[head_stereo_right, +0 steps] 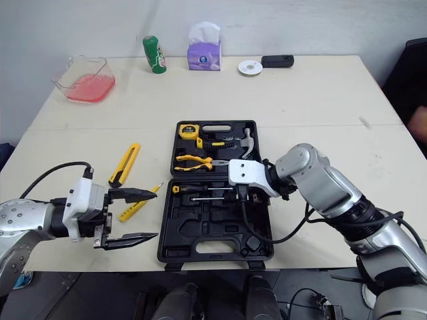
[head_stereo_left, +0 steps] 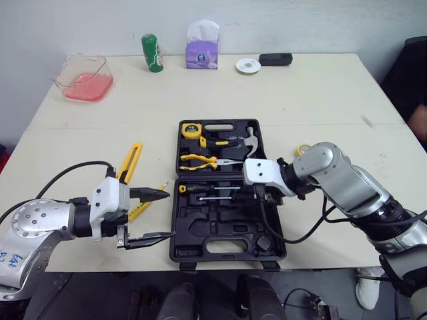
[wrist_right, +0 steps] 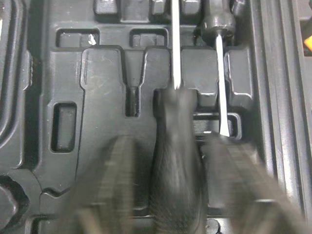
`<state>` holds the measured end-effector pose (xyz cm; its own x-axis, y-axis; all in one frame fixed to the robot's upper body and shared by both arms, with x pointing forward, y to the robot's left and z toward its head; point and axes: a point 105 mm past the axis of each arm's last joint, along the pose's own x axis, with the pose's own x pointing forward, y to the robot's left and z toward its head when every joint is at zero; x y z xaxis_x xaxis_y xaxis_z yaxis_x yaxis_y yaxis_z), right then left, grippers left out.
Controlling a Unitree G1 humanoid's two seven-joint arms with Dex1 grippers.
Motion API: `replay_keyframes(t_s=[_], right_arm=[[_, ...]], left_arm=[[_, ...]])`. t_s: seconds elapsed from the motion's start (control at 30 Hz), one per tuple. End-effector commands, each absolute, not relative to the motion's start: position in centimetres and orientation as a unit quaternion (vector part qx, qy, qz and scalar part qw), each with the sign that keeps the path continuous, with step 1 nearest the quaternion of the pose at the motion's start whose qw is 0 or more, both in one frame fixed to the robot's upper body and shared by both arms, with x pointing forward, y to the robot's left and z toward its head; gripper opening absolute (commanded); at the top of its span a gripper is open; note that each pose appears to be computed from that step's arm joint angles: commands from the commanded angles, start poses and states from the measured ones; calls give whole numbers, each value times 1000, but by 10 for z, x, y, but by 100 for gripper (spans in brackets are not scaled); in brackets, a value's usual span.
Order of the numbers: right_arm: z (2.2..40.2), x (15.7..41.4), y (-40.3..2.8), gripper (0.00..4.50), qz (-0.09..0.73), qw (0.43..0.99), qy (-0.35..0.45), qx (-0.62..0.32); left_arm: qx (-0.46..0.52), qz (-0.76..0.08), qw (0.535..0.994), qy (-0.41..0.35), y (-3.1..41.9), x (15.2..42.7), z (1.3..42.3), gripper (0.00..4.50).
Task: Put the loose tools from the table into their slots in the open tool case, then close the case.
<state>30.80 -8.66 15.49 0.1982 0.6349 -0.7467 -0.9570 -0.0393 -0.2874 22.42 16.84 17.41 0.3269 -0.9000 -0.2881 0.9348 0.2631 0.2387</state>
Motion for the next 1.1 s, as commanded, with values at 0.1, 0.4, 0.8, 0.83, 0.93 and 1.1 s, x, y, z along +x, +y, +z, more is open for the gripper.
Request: replay_keyframes(t_s=[0.1,0.4,0.8,0.83,0.93,1.1], right_arm=[[180,310,-89,449,614,669,175,-381],[198,300,-94,449,708,644,46,-285],[163,306,-97,34,711,665,-30,-227],[158,305,-97,8,713,661,-28,-233],[148,306,-97,8,711,665,-18,-228],[139,314,-97,8,694,685,10,-219]], left_arm=[[200,-571,796,31,169,223,181,450],[199,-565,800,26,169,226,178,450],[201,-569,797,25,168,229,179,450],[201,-569,797,27,168,229,179,450],[202,-568,798,26,169,229,179,450],[201,-567,798,29,170,228,179,450]])
